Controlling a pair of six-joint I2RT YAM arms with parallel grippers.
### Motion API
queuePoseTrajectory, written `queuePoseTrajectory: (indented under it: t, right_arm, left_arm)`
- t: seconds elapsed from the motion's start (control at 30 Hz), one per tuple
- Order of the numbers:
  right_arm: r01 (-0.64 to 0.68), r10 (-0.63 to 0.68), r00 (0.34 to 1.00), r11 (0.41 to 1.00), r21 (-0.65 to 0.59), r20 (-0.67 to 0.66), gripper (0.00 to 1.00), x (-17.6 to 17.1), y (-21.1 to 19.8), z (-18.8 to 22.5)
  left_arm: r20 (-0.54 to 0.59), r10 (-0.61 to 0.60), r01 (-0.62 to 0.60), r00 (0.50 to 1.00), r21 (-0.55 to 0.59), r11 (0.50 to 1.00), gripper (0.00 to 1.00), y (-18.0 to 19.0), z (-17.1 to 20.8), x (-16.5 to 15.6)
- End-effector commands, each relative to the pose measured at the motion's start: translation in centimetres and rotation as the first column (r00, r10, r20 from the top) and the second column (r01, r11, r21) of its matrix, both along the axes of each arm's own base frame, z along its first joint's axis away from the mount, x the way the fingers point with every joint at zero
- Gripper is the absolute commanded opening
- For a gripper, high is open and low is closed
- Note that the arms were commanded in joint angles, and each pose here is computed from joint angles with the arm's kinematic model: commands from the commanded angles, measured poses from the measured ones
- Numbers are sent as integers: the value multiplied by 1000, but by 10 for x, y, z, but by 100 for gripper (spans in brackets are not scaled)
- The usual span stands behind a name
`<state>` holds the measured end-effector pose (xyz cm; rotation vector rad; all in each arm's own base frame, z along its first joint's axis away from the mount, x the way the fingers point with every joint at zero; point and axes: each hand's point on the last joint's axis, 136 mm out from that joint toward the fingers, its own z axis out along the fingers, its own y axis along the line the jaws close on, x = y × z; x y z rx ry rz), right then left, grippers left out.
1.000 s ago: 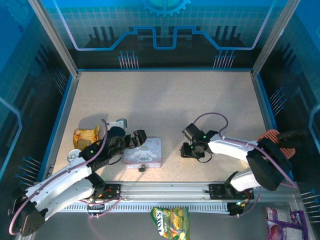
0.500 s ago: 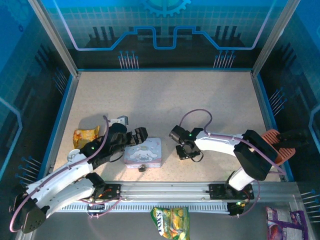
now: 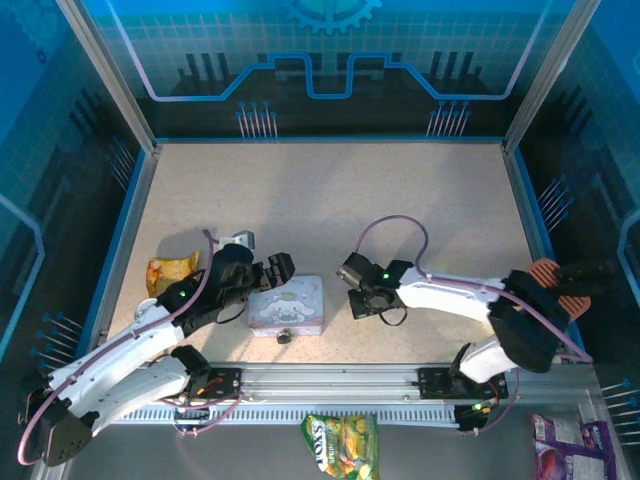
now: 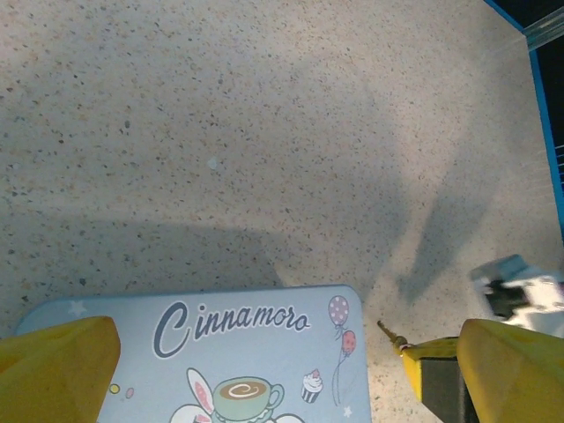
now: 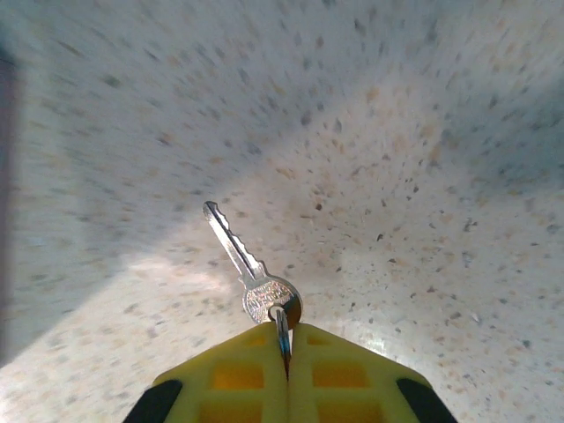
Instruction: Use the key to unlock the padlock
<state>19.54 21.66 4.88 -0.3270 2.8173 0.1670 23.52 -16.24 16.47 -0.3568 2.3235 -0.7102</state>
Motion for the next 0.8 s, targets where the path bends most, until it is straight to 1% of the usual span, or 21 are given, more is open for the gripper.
queuePoseTrajectory:
  t: [0.0,0.13,0.2,0.3,0.4,0.6,0.67,0.7,0.77]
  right_arm:
    - [-18,7,991,997,82,130,0,7,3,34]
    - [-15,-43,972,970,242,230,0,13,11,65]
    - [-20,-77,959,941,337,272,0,16,18,80]
    - [-24,-132,939,896,444,318,0,20,23,101]
    - [-58,-161,921,845,532,356,0,22,30,121]
    - [-131,-146,916,770,624,373,0,19,47,147]
    - [-152,-140,920,735,660,367,0,16,54,152]
    - [-158,-138,921,722,674,364,0,16,57,154]
    - [-163,-129,927,708,687,353,0,14,61,156]
  left_arm:
    - [25,-23,25,999,-97,995,99,-16,25,3]
    - [49,-112,118,993,-145,982,94,-38,40,5]
    - [71,-157,167,985,-170,971,92,-50,48,6]
    - [113,-199,217,974,-189,958,89,-62,61,7]
    - [144,-232,258,962,-206,944,86,-72,69,6]
    - [186,-292,327,938,-198,924,79,-91,79,2]
    - [200,-306,346,931,-208,915,75,-98,82,1]
    - [204,-312,354,928,-214,911,74,-101,83,0]
    - [218,-325,373,920,-235,897,71,-107,88,-1]
